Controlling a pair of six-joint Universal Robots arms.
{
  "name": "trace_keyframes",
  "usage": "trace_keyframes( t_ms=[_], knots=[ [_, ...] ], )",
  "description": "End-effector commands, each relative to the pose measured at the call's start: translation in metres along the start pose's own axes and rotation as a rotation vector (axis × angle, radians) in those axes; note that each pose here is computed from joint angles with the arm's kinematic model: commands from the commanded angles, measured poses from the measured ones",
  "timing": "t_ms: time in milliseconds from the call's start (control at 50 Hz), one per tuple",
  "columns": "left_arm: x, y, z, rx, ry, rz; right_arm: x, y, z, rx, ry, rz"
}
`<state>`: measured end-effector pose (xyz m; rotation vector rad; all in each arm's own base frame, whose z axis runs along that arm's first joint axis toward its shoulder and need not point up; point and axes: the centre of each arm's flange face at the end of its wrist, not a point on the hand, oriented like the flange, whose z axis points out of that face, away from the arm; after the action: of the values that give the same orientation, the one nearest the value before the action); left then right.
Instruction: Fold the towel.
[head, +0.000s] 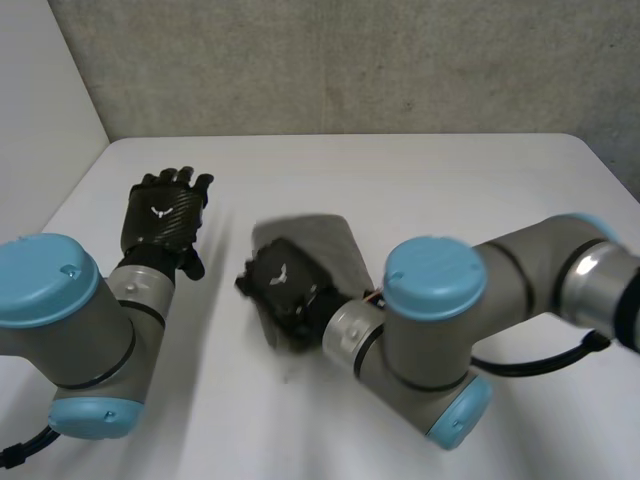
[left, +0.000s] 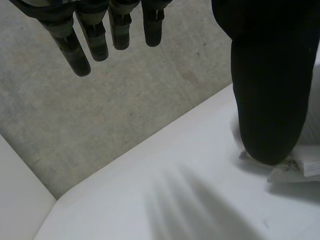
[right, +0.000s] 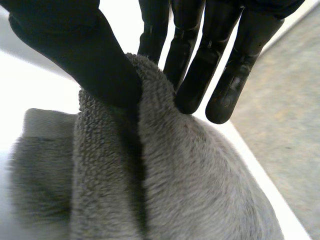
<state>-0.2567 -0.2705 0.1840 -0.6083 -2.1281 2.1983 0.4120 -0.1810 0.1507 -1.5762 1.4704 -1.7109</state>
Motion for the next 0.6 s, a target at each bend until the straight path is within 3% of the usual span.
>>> trace_keyframes(
  t_ms=[20, 100, 140, 260, 340, 440, 480, 600],
  knots=[
    [0.002, -0.007, 0.003, 0.025, 0.008, -0.004, 0.015, -0.012, -0.002, -0.03, 0.112, 0.015],
    [0.002, -0.017, 0.009, 0.06, 0.004, -0.011, 0.035, -0.033, -0.009, 0.013, 0.198, 0.119],
    [0.006, -0.028, 0.012, 0.096, 0.01, -0.03, 0.055, -0.044, -0.017, 0.047, 0.256, 0.244],
    [0.024, -0.051, 0.014, 0.169, 0.059, -0.105, 0.097, -0.031, -0.029, 0.03, 0.348, 0.448],
    [0.038, -0.053, 0.016, 0.164, 0.106, -0.141, 0.103, -0.008, -0.024, -0.028, 0.357, 0.49],
    [0.06, -0.031, 0.016, 0.032, 0.204, -0.192, 0.11, 0.022, -0.014, -0.094, 0.36, 0.53],
    [0.067, -0.008, 0.014, -0.109, 0.242, -0.245, 0.105, 0.039, -0.006, -0.131, 0.324, 0.549],
    [0.074, 0.027, 0.011, -0.261, 0.246, -0.282, 0.093, 0.06, 0.004, -0.182, 0.259, 0.581]
  ],
)
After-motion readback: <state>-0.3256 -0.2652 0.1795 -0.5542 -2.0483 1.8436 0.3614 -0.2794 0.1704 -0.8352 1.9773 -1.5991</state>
